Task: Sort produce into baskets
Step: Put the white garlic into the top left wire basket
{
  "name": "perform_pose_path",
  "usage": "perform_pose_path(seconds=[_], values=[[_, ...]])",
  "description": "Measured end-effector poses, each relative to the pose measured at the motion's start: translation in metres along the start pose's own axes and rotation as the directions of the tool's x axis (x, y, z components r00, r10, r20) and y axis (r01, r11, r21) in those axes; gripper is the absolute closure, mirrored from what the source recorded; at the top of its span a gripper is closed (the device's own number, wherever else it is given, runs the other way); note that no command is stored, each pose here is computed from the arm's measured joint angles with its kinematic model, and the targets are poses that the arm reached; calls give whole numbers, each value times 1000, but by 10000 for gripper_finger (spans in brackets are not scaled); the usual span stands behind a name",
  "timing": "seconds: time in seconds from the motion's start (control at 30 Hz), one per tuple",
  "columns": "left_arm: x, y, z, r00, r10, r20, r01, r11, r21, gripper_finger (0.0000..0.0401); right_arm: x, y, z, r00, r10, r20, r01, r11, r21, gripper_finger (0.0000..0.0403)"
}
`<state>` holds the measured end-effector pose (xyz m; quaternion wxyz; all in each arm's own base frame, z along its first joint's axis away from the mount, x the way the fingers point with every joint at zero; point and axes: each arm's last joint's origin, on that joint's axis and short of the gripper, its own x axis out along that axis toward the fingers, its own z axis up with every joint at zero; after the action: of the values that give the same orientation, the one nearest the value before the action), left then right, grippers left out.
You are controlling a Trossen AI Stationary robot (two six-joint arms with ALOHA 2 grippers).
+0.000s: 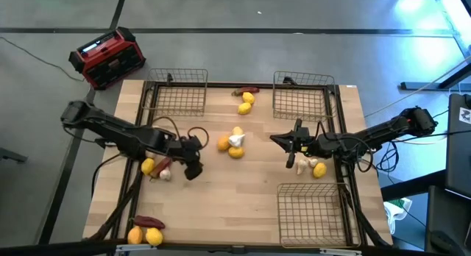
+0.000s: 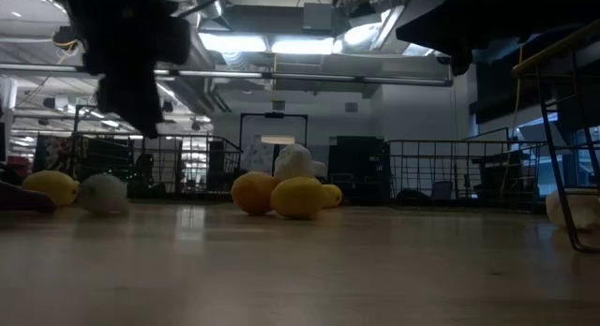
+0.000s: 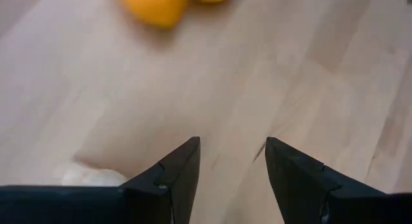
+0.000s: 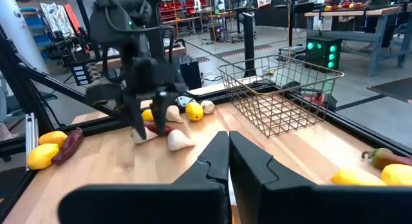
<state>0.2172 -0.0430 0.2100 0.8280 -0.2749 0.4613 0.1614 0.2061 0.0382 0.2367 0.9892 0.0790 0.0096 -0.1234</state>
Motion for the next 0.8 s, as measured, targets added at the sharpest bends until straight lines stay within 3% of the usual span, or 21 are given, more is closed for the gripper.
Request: perform_pose_path(seconds=[0.27,0.43,0.8], values=[[-17,20,-11,984,177,-35,-178,983,-35,231,0,0,1,1000,1,6,-1,1000,5,388],[-11,32,-17,960,275,-49,-279,949,-144,231,0,0,1,1000,1,6,-2,1000,12,388],[7,59,-13,960,266,-86,-279,920,-274,230,0,0,1,1000,-9,9,8,1000,9,388]])
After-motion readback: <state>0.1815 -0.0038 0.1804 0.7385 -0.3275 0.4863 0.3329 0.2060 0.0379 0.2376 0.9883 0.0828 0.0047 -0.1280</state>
